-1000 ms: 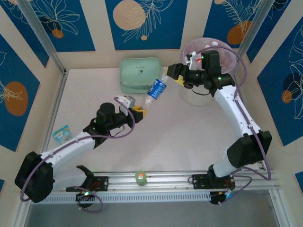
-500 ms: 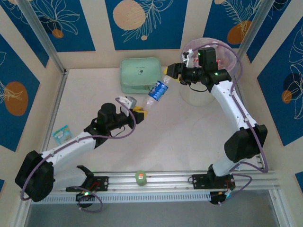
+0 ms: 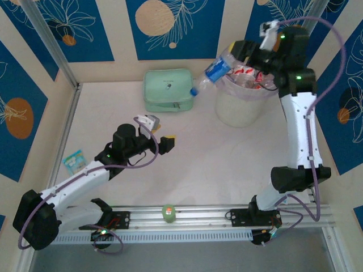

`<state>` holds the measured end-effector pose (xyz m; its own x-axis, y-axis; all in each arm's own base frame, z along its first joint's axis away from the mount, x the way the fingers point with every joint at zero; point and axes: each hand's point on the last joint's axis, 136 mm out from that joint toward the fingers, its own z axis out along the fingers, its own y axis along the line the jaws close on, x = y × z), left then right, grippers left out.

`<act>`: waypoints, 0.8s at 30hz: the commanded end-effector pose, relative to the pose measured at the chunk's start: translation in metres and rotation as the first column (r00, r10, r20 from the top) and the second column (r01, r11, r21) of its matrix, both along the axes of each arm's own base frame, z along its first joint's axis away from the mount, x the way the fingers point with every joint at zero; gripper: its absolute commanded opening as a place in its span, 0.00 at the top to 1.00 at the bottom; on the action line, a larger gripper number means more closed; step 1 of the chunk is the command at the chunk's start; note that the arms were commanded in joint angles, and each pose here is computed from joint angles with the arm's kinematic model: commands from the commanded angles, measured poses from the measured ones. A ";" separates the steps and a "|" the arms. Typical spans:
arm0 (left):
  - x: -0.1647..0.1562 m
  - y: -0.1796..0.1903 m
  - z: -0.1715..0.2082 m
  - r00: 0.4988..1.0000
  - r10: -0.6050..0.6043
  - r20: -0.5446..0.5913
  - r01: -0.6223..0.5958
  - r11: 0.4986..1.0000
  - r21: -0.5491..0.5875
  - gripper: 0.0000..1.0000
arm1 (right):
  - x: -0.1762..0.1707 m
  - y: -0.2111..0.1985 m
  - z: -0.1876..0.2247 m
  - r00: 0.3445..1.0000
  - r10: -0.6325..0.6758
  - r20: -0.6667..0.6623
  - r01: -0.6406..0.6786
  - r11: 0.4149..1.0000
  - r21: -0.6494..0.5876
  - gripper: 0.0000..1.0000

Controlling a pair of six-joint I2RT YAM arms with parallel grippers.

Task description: Put the plastic bottles in the bin

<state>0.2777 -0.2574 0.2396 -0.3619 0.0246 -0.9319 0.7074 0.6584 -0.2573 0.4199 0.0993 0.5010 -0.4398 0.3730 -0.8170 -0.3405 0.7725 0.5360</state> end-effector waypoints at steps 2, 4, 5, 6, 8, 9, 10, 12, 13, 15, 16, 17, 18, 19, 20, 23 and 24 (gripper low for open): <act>0.004 0.004 0.004 0.999 0.032 0.001 -0.032 0.999 0.030 0.05 | 0.009 -0.057 0.018 0.966 -0.242 0.093 0.253 0.959 -0.124 0.79; 0.005 0.005 0.002 0.999 0.043 -0.007 -0.043 0.998 0.040 0.06 | 0.017 -0.078 0.020 0.945 -0.306 0.111 0.320 0.937 -0.142 0.81; 0.006 0.006 0.002 0.999 0.049 -0.008 -0.048 0.998 0.044 0.06 | 0.020 -0.087 0.019 0.937 -0.332 0.112 0.346 0.925 -0.158 0.82; 0.006 0.007 0.001 0.998 0.054 -0.010 -0.053 0.997 0.049 0.06 | 0.024 -0.095 0.016 0.928 -0.357 0.105 0.371 0.912 -0.177 0.82; 0.007 0.008 0.000 0.998 0.062 -0.013 -0.061 0.996 0.059 0.06 | 0.033 -0.107 0.009 0.917 -0.389 0.091 0.400 0.890 -0.219 0.83; 0.008 0.008 0.001 0.998 0.064 -0.012 -0.063 0.996 0.060 0.06 | 0.039 -0.110 0.004 0.914 -0.397 0.080 0.404 0.883 -0.237 0.83; 0.008 0.009 0.001 0.998 0.067 -0.012 -0.066 0.996 0.061 0.06 | 0.046 -0.113 -0.003 0.915 -0.399 0.062 0.401 0.880 -0.256 0.83; 0.009 0.008 0.000 0.997 0.069 -0.015 -0.068 0.996 0.062 0.06 | 0.058 -0.116 -0.015 0.920 -0.391 0.024 0.382 0.881 -0.279 0.83; 0.009 0.008 0.000 0.997 0.069 -0.018 -0.068 0.996 0.060 0.07 | 0.064 -0.115 -0.023 0.925 -0.381 -0.003 0.364 0.886 -0.287 0.84; 0.009 0.008 -0.001 0.997 0.071 -0.027 -0.069 0.996 0.060 0.07 | 0.075 -0.109 -0.041 0.939 -0.337 -0.061 0.306 0.905 -0.295 0.88; 0.008 0.009 -0.002 0.997 0.072 -0.032 -0.070 0.996 0.062 0.07 | 0.078 -0.107 -0.049 0.941 -0.326 -0.090 0.287 0.911 -0.295 0.89; 0.008 0.009 -0.003 0.996 0.076 -0.038 -0.073 0.995 0.066 0.07 | 0.080 -0.104 -0.057 0.941 -0.319 -0.114 0.273 0.914 -0.300 0.90; 0.009 0.011 -0.005 0.995 0.084 -0.045 -0.081 0.994 0.071 0.07 | 0.084 -0.102 -0.067 0.940 -0.312 -0.139 0.258 0.916 -0.307 0.90; 0.009 0.011 -0.005 0.995 0.089 -0.050 -0.085 0.994 0.074 0.07 | 0.088 -0.100 -0.078 0.938 -0.306 -0.164 0.244 0.917 -0.316 0.90; 0.009 0.012 -0.005 0.994 0.092 -0.053 -0.088 0.993 0.075 0.07 | 0.092 -0.098 -0.086 0.936 -0.300 -0.184 0.233 0.920 -0.315 0.90; 0.009 0.012 -0.006 0.994 0.095 -0.060 -0.090 0.993 0.080 0.07 | 0.103 -0.094 -0.116 0.927 -0.286 -0.244 0.202 0.927 -0.317 0.90; 0.009 0.012 -0.005 0.994 0.094 -0.061 -0.089 0.993 0.080 0.07 | 0.107 -0.093 -0.125 0.921 -0.289 -0.260 0.198 0.924 -0.327 0.90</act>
<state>0.2833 -0.2436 0.2213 -0.4355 0.0706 -0.8974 0.6305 0.7355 -0.2482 0.5288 0.0056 0.4018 -0.5410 0.3033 -0.7844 0.0054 0.9339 0.3574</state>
